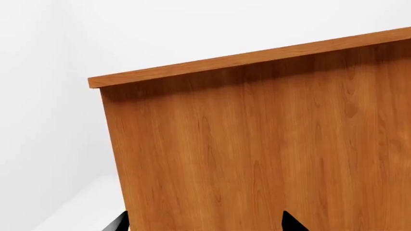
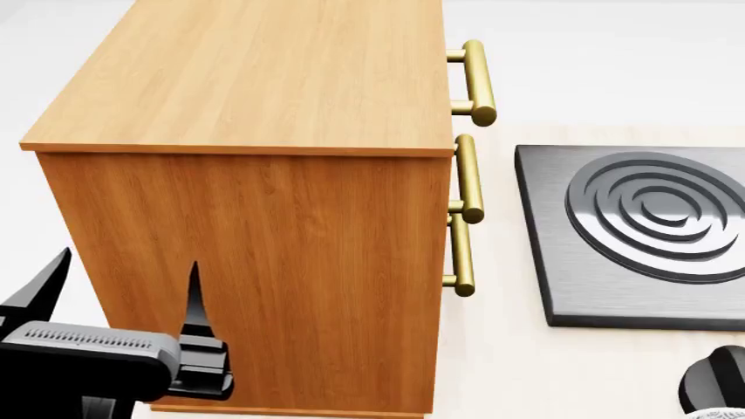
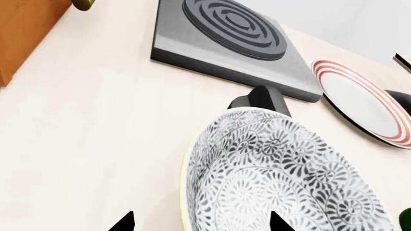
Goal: Put the bowl on the top of the cabinet.
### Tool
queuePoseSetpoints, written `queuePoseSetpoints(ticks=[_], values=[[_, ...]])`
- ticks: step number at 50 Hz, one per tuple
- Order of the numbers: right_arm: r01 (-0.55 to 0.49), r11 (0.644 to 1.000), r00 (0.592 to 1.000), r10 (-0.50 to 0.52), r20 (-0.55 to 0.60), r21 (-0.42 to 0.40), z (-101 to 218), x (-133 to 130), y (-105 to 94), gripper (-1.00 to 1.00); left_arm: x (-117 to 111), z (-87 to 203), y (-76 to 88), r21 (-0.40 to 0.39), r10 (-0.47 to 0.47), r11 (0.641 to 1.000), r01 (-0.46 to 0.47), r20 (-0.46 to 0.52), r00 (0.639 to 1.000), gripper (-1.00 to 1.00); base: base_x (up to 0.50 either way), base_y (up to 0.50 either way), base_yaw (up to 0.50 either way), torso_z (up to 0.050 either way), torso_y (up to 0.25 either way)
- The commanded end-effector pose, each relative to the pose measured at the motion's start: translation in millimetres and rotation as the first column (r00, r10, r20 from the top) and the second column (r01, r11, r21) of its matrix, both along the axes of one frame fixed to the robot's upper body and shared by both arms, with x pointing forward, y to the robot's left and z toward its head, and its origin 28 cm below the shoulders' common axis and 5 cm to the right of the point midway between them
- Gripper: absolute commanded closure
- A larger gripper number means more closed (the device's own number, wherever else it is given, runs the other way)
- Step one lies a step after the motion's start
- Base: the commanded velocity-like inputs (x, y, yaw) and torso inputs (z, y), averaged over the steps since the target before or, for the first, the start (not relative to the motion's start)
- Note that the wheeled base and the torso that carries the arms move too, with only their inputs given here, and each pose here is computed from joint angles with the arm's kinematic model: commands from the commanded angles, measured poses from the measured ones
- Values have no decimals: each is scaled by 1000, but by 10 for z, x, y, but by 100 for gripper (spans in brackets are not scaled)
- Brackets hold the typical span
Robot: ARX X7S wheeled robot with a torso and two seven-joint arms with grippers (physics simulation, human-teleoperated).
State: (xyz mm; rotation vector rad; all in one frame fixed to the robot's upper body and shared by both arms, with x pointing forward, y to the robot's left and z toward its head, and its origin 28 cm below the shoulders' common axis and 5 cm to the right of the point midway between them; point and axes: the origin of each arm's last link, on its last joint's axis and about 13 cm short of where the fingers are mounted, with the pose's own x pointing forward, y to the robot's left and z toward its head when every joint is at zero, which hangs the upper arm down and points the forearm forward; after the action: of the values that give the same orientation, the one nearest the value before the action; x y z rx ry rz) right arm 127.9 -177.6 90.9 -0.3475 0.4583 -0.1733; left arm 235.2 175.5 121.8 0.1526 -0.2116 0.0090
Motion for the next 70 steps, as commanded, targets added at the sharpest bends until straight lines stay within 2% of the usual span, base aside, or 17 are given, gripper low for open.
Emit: queuePoseSetpoints(ticks=[1,70], values=[[2,1000,1000,-2,1,0,-4,6,-4,-100,2,-2,3,-1,1,1000,-1,1,1000,-100,0,0,0,0,0],[4,1000,1000,-4,-3,10,-41,74,4,-100,-3,16,21,-5,11,1000,-11,4,1000,-100,0,0,0,0,0]])
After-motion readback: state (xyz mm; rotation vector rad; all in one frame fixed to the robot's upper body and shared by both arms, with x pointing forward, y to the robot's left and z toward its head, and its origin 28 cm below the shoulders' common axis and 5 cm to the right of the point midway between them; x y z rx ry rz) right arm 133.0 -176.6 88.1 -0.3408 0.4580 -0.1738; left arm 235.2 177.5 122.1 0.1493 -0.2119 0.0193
